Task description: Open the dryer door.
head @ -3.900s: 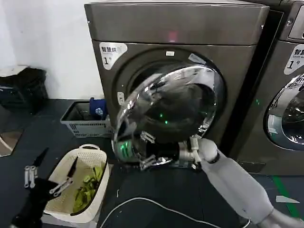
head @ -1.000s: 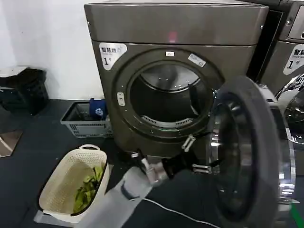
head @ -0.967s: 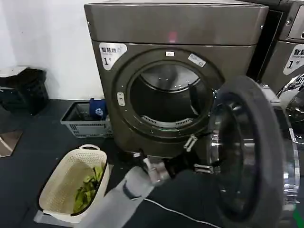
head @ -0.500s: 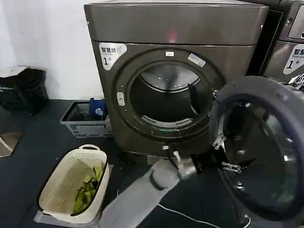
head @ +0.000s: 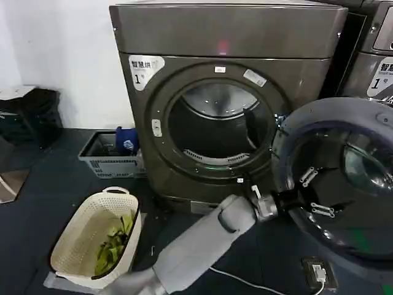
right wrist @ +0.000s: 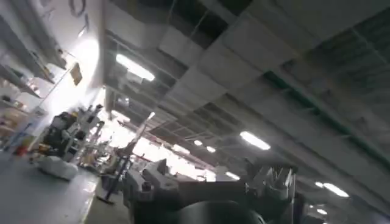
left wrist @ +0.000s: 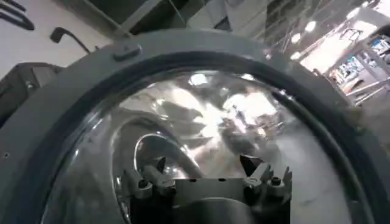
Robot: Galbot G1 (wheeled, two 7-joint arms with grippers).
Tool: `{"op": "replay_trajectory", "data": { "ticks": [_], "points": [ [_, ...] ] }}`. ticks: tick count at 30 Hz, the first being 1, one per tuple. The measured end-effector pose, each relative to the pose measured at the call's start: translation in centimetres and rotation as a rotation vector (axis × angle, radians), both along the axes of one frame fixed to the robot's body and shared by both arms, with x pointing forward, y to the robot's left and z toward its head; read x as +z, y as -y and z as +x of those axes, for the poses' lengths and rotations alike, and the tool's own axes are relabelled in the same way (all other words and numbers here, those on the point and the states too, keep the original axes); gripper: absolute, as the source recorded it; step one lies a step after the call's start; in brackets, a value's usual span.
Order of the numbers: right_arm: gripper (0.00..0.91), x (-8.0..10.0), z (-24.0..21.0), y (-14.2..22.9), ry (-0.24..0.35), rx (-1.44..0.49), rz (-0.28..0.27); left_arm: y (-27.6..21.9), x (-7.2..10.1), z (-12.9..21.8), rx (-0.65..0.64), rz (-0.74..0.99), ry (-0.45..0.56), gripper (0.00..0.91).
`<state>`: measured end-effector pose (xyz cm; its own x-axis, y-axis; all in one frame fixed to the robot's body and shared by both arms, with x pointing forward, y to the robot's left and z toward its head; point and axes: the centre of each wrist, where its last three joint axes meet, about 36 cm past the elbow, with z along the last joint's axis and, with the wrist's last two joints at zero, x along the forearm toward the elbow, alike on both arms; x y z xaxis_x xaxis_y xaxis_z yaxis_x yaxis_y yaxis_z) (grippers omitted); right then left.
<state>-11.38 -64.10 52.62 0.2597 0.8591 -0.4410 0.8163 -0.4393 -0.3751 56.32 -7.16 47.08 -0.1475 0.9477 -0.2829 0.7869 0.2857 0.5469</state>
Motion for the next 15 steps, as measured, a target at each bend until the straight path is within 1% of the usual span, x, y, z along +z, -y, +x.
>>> {"op": "replay_trajectory", "data": {
  "ticks": [6,15],
  "points": [
    [0.907,-0.4,-0.4,0.0,0.002,-0.007,0.004,-0.7,-0.2,1.9,0.047,0.033,-0.006,0.907],
    [0.907,-0.6,-0.2,0.0,0.004,-0.004,0.008,-1.1,-0.2,2.6,0.076,0.044,-0.017,0.907]
  ]
}}
